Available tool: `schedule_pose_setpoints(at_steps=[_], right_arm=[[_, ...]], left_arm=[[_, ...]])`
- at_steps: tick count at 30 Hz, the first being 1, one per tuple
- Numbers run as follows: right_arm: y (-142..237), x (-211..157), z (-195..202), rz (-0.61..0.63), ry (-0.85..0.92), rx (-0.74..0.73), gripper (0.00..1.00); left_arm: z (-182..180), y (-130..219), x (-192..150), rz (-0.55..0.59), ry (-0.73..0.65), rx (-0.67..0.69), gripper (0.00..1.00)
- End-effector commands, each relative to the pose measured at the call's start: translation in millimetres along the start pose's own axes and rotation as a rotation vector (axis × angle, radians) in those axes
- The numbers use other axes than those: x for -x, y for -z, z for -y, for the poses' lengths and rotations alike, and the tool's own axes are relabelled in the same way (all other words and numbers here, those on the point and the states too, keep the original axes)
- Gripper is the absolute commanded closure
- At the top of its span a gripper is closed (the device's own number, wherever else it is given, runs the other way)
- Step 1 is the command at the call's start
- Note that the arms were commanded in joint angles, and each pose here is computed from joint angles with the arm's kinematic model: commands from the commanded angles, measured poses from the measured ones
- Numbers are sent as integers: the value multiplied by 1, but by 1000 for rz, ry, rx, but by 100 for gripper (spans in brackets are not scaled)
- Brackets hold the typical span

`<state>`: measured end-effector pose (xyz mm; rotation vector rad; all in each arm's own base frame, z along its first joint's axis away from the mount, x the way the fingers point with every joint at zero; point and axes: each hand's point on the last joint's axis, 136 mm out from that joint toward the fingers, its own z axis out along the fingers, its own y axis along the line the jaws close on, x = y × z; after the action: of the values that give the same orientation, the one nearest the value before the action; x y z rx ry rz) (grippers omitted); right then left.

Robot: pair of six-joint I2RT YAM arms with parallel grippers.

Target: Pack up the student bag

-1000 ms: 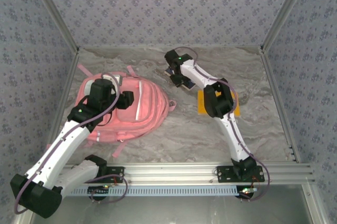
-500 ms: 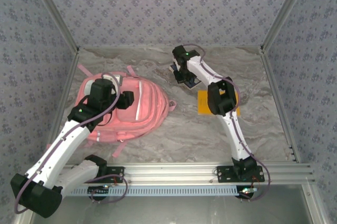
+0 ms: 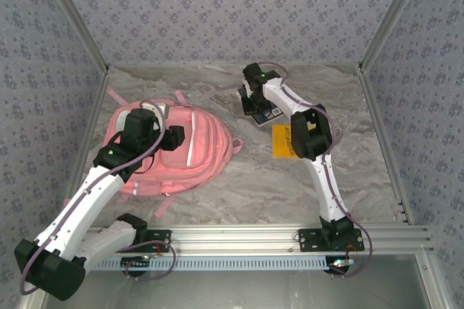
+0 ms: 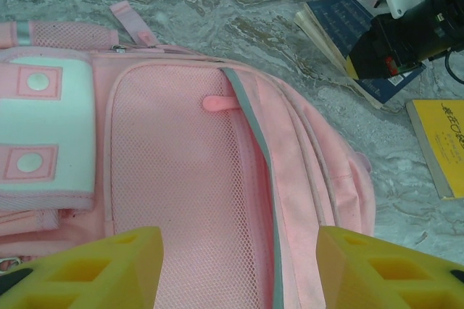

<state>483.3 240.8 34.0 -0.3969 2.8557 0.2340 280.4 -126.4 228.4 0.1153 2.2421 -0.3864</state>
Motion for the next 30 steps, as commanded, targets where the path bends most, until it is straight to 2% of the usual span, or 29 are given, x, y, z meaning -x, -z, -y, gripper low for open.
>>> schedule_pose_setpoints(at_steps=[1, 12, 15, 16, 18, 20, 25, 30], right_arm=[[7, -21, -21, -37, -84, 118, 100], [65, -32, -48, 141, -381, 415, 100], [73, -33, -35, 144, -389, 390, 100], [73, -32, -28, 148, -382, 357, 91], [74, -24, -2, 167, -366, 263, 56], [73, -12, 22, 188, -347, 161, 41], [47, 6, 72, 112, -284, -14, 22], [23, 10, 92, 29, -230, -78, 15]], left_arm=[[3, 0, 2, 13, -27, -10, 42], [9, 0, -2, 2, -53, -20, 42], [11, 0, -3, -3, -51, -28, 41], [13, -1, -5, -9, -48, -35, 41], [18, -4, -5, -24, -26, -63, 41], [27, -9, -7, -58, -1, -103, 41], [40, -20, -20, -141, 16, -169, 41], [38, -22, -23, -144, -21, -161, 41]])
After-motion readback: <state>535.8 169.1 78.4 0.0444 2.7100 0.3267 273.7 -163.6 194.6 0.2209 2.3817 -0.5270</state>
